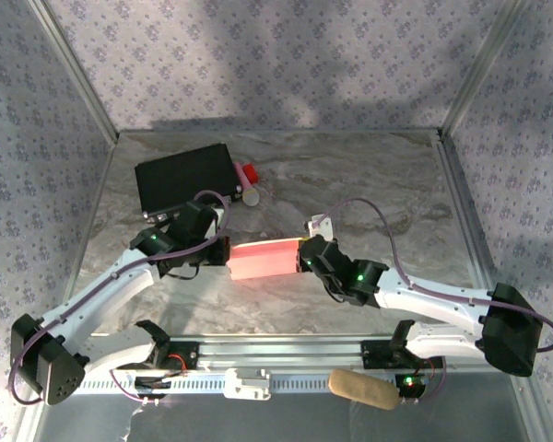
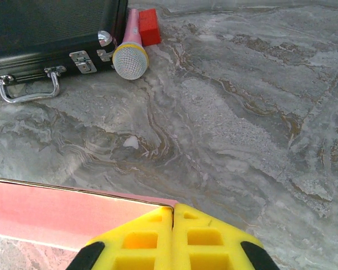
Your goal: Fold the paper box
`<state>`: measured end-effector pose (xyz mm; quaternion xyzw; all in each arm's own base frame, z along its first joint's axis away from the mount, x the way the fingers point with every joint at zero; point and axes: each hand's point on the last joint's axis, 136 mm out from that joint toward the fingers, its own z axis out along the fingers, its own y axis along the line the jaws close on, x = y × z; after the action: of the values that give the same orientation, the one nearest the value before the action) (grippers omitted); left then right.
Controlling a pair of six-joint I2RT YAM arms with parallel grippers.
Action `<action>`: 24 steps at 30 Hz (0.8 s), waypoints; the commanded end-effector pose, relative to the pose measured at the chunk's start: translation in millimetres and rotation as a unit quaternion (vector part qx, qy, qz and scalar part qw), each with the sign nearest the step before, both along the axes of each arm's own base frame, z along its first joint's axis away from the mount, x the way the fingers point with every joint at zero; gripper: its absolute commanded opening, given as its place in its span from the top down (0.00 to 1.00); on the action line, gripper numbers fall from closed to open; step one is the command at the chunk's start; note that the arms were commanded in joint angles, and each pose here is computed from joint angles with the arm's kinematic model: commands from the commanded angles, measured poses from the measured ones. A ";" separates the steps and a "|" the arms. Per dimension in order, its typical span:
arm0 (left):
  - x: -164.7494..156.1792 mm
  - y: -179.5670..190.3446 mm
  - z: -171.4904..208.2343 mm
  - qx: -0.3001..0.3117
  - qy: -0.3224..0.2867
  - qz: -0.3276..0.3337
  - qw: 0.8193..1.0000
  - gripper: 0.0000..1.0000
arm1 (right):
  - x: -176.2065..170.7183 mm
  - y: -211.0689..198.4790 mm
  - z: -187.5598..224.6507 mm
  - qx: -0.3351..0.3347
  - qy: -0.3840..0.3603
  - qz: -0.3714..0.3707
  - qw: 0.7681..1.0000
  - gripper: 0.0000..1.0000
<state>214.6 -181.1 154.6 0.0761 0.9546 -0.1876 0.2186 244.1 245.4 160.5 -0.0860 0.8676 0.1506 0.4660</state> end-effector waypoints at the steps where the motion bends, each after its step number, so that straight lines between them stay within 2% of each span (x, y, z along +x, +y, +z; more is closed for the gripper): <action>1: -5.9 -8.2 -5.9 -0.011 0.003 -0.014 1.000 1.00 | -18.7 -3.5 -35.6 -0.046 0.035 0.036 0.998 1.00; 24: -1.7 17.0 7.4 0.076 -0.008 -0.015 0.997 1.00 | -17.4 -4.0 -22.6 -0.038 0.046 0.035 0.998 1.00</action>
<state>211.7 -171.1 156.1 0.0997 0.9616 -0.1411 0.2134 236.5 249.1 162.2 -0.1029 0.8663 0.1678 0.4592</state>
